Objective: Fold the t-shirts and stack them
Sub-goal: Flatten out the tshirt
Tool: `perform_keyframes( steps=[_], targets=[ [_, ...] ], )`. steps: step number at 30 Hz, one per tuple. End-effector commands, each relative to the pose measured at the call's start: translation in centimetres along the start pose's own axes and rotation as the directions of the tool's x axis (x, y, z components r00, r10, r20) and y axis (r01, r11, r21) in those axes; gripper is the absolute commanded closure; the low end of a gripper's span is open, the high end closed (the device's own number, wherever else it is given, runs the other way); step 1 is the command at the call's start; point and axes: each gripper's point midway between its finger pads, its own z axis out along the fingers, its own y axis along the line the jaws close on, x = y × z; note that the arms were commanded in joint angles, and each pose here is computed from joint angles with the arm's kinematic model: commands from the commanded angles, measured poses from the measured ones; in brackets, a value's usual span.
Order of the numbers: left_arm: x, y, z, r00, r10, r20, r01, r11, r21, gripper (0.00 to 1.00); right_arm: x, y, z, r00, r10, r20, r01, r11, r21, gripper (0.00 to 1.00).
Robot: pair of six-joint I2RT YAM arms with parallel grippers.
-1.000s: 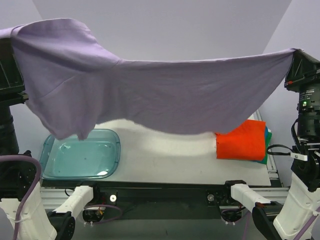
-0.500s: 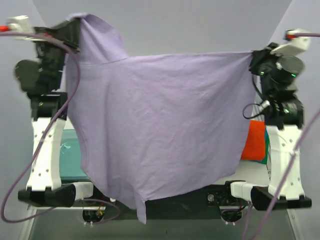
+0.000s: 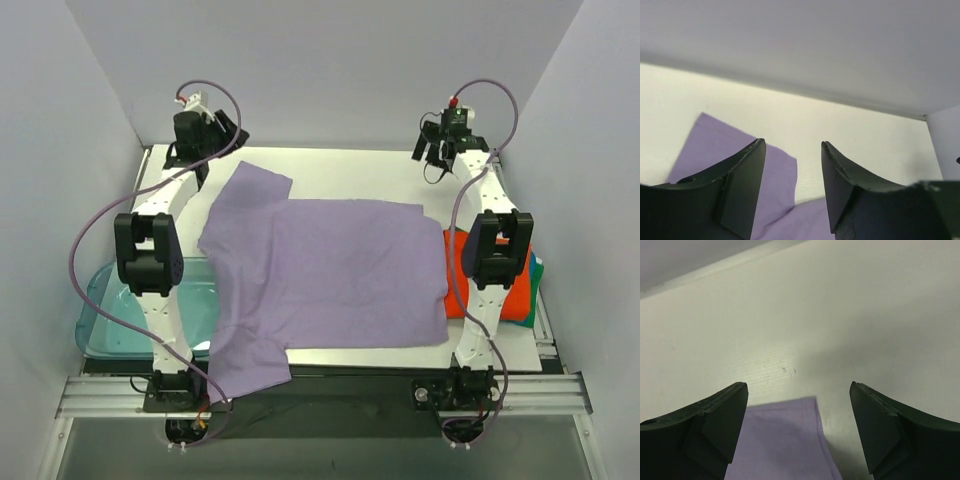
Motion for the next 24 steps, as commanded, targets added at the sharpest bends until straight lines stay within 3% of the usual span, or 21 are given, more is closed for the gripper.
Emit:
perform_keyframes(
  steps=[1, 10, 13, 24],
  targets=[
    [-4.4, -5.6, -1.4, 0.997, 0.022, 0.076, -0.031, 0.993, 0.117, 0.40, -2.8, 0.8, -3.2, 0.999, 0.039, 0.034, -0.037, 0.998, -0.049, 0.14],
    [-0.5, -6.9, -5.8, 0.997, -0.011, -0.078, 0.019, 0.994, 0.109, 0.40, 1.8, 4.4, -8.2, 0.997, 0.040, -0.072, -0.055, 0.977, -0.206, 0.13],
    [2.7, -4.8, -7.6, 0.979, -0.044, -0.198, 0.044, 0.999, -0.002, 0.40, 4.7, 6.1, -9.6, 0.991, 0.021, -0.132, -0.055, 0.964, -0.260, 0.13],
    [9.7, 0.8, -10.4, 0.892, -0.093, -0.443, -0.002, 0.978, -0.210, 0.39, 14.5, 10.4, -11.9, 0.935, -0.078, -0.345, -0.054, 0.933, -0.357, 0.14]
  ],
)
